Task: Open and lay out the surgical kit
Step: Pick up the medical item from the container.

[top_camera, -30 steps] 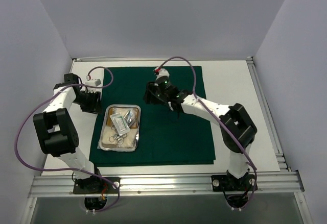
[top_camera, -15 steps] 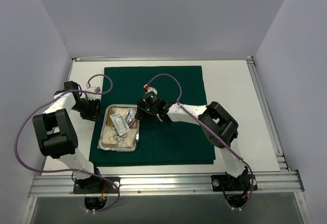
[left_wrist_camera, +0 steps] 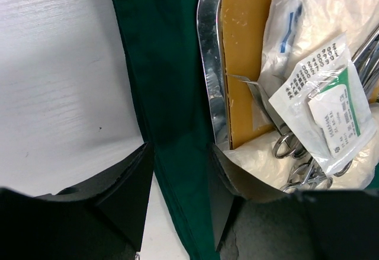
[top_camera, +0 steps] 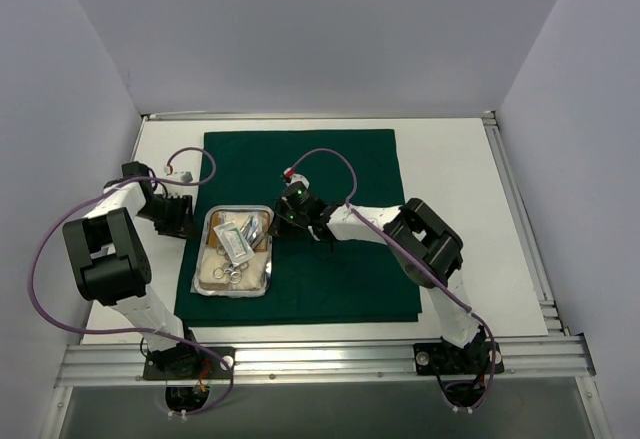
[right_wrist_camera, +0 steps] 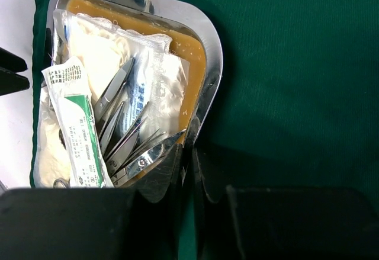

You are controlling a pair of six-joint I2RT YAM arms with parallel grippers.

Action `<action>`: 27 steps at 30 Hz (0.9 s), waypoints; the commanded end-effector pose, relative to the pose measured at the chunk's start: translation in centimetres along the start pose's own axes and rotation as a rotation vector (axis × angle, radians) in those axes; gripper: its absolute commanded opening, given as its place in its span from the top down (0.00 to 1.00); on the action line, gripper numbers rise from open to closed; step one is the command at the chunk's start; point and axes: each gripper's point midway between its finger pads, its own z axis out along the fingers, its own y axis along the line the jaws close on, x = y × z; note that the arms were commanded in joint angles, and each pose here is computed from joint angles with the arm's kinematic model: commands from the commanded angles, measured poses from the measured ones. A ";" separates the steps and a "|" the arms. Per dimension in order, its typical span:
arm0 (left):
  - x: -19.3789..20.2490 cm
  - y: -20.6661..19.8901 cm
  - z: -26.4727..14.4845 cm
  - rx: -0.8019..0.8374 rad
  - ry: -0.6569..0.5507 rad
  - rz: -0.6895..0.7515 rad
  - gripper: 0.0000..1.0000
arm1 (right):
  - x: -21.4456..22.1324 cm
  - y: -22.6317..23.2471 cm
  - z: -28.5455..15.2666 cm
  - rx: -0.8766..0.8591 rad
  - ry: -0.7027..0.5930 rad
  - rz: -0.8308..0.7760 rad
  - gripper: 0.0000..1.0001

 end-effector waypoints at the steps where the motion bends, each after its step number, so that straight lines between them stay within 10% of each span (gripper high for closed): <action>1: -0.5 0.6 0.2 -0.006 -0.027 0.021 0.51 | 1.4 -0.2 -0.1 -0.014 0.045 -0.023 0.97; 15: -2.2 -1.5 -3.0 0.031 -0.095 0.052 0.51 | -4.4 0.9 -5.4 0.154 -0.099 -0.204 0.64; 27: -2.4 -4.4 -2.6 0.126 -0.080 0.071 0.48 | -2.3 7.8 -0.9 -0.149 0.006 -0.284 0.57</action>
